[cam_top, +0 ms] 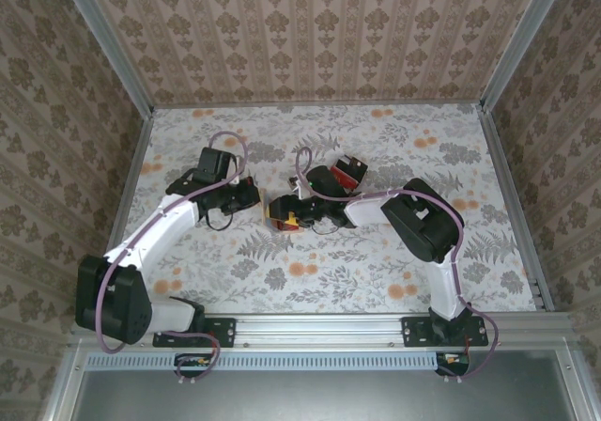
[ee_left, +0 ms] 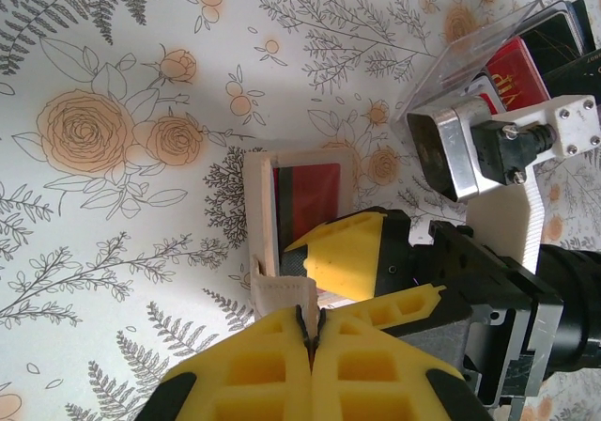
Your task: Put the credit cards into the card holder
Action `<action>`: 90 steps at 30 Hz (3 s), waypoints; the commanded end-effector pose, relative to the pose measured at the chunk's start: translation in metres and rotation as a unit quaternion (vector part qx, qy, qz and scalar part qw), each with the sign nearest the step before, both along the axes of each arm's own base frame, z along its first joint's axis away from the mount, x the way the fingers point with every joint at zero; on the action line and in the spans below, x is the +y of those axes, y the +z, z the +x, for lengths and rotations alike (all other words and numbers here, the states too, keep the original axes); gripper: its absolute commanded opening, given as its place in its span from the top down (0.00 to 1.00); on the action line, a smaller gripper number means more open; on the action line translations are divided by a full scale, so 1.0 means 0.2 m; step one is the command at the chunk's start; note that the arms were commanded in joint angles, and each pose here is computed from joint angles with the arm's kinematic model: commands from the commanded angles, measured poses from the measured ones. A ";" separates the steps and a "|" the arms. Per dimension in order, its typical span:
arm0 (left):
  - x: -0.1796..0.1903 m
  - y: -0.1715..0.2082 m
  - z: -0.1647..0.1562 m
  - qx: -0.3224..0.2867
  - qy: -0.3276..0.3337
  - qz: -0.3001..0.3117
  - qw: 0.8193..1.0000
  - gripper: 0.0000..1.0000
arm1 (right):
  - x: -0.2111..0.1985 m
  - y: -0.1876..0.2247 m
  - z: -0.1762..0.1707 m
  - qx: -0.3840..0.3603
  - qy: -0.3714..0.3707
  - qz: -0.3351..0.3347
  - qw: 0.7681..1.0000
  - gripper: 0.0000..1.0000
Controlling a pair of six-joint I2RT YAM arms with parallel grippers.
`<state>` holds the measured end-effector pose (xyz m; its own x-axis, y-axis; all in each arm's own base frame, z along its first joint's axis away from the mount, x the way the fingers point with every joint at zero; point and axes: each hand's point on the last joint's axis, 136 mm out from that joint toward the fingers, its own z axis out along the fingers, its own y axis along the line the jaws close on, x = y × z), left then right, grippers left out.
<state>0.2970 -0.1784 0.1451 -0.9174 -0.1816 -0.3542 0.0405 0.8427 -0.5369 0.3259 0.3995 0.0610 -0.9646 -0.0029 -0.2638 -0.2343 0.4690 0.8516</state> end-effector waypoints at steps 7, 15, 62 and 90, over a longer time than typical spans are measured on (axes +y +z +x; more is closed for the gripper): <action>-0.03 0.09 0.04 -0.025 -0.011 -0.003 1.000 1.00 | -0.11 -0.32 -0.07 0.055 -0.021 -0.084 0.995 0.40; 0.04 0.00 0.02 -0.012 0.000 0.026 1.000 1.00 | -0.15 -0.28 -0.06 0.053 -0.028 -0.074 0.995 0.38; 0.25 -0.10 0.15 -0.009 0.039 0.047 0.998 0.53 | -1.31 0.47 0.39 -0.135 -0.172 -0.351 0.910 0.31; -0.17 -0.12 0.13 -0.011 -0.066 -0.014 0.998 0.55 | -1.24 0.30 0.56 -0.099 -0.108 -0.337 0.930 0.66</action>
<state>0.3204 -0.2042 0.1136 -0.9296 -0.0768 -0.3606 0.1415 0.8288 -0.5413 0.4388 0.1464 0.1239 -0.8823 -0.0315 -0.4696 -0.1826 0.9425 0.2799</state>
